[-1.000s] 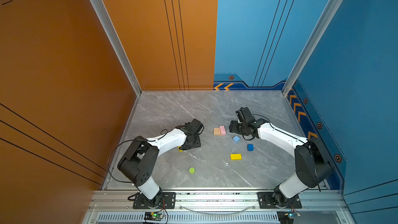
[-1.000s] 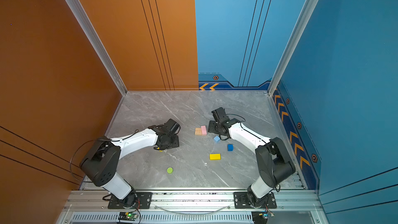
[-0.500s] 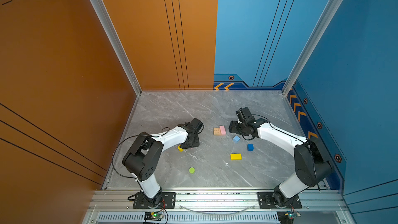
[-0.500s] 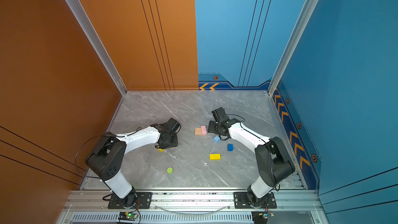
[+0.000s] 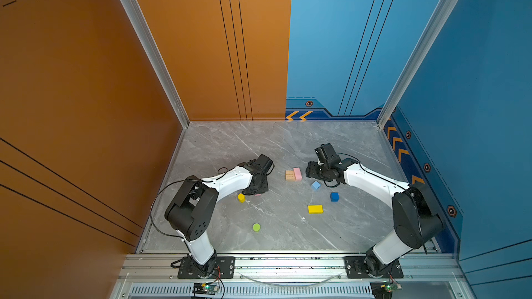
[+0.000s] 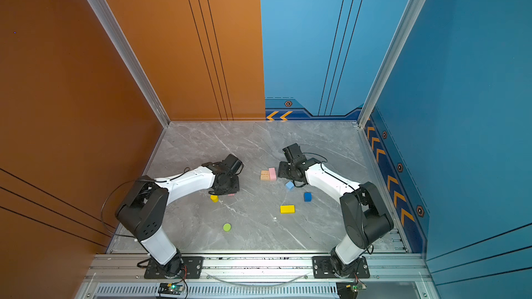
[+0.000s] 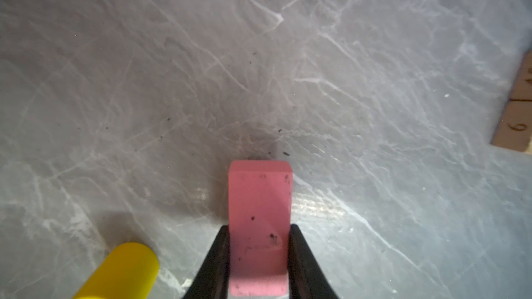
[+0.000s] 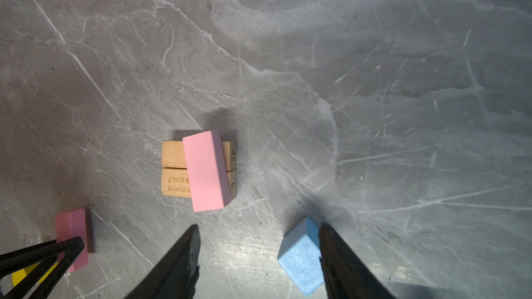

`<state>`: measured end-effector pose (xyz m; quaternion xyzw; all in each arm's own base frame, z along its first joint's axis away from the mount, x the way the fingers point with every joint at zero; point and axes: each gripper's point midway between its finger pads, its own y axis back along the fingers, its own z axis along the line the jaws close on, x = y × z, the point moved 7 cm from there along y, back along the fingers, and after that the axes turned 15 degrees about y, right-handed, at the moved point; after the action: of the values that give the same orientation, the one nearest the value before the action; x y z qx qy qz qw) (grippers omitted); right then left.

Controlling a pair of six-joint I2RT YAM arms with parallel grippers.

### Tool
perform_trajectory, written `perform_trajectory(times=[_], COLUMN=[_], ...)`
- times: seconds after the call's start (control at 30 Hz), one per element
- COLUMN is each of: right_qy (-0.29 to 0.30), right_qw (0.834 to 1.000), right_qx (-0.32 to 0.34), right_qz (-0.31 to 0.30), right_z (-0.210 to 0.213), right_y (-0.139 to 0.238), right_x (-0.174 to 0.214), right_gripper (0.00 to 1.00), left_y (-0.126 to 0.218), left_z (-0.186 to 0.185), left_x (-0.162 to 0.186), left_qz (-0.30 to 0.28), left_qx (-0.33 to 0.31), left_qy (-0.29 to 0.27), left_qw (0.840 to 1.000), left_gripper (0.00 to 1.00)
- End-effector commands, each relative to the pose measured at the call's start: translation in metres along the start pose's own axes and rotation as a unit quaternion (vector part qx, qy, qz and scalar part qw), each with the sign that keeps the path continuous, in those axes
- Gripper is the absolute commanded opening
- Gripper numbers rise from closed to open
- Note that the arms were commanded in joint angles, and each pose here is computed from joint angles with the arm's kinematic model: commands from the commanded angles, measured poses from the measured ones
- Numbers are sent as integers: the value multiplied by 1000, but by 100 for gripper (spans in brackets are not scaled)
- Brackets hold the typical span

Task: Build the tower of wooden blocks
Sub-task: 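Close the left gripper on the darker pink block and lift it, then carry the darker pink block with the left gripper beside the light pink block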

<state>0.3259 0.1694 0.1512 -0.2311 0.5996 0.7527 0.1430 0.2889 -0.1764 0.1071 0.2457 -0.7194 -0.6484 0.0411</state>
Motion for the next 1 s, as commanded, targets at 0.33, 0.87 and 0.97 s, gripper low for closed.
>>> perform_trajectory(times=[0.33,0.87,0.97], right_qy=[1,-10,-12], right_qw=[1000,1000,1000], right_qx=[5,21,23], right_qz=[2,-5,-4], right_z=[-3,-20,-22], right_y=[2,12,12], right_x=[1,10,12], right_gripper=[67,67,67], left_y=[23,3,1], left_z=[-74,-138,-143], left_x=[-13,-13,-11], left_qz=[-12,21,25], left_qx=[55,95,98], left_qy=[-70,-96,-99], left_qw=[996,991,990], left_gripper=[15,12,12])
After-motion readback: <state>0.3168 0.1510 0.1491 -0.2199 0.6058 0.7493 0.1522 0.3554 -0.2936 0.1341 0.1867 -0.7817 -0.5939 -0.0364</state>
